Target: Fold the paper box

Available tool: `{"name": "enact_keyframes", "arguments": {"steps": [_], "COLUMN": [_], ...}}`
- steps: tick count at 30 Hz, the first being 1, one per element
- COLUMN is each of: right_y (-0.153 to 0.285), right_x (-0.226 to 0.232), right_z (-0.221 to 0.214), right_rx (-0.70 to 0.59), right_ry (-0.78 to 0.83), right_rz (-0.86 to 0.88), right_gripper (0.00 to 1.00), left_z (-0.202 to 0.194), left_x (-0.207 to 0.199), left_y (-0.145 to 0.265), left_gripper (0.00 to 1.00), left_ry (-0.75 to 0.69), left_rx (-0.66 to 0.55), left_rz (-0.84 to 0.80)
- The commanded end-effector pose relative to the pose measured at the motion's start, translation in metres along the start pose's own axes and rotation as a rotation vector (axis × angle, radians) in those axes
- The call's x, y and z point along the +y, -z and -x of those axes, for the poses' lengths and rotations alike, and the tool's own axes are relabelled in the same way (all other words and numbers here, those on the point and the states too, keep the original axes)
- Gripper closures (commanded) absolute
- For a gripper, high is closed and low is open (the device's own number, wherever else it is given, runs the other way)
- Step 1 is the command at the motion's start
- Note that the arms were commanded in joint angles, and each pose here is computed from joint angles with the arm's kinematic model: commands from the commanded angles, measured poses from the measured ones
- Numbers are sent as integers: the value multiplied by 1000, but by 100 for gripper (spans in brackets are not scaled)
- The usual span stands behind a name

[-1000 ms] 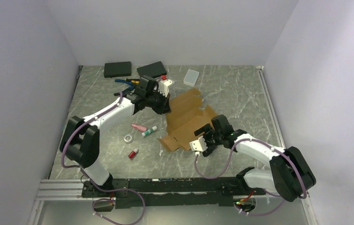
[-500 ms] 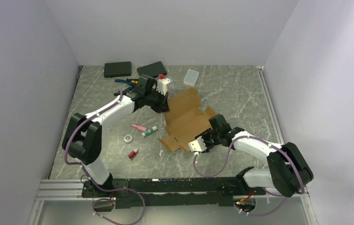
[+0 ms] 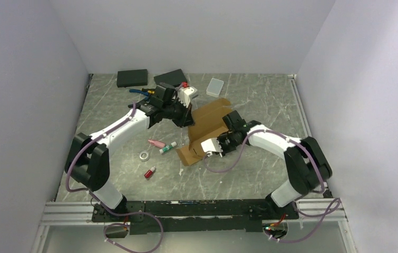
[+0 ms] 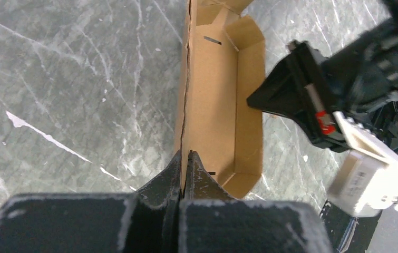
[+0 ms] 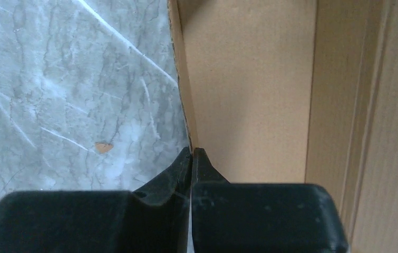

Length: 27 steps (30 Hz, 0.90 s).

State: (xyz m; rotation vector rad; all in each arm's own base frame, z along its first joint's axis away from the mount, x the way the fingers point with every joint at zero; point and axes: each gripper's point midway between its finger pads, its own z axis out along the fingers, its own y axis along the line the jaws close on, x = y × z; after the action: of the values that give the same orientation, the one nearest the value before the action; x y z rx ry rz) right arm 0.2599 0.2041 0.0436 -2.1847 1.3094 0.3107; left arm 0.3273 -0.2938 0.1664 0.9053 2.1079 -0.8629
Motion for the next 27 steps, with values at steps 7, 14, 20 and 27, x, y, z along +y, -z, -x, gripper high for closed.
{"name": "enact_keyframes", "arguments": {"steps": [7,14,20,27], "right_y": [-12,2,43,128], "right_x": [15,-2,-1,-26], "right_z": [1,12,39,17], "right_rx": [-18,-39,-148,-331], "right_ry": [-128,-151,-209,-539], "right_rz": [279,135,-7,-337], "right_gripper": [98,68,47,24], "left_z": [18,18,21,21], "left_x": [-22,-17,-19,-25], "left_y": [12,13,15,17], "left_gripper": [100,100,100,100], "left_ry": [-88,-80,-95,-121], "left_rx": [-47,-48,-69,-97], "left_rz": [-46,-11,-14,-22]}}
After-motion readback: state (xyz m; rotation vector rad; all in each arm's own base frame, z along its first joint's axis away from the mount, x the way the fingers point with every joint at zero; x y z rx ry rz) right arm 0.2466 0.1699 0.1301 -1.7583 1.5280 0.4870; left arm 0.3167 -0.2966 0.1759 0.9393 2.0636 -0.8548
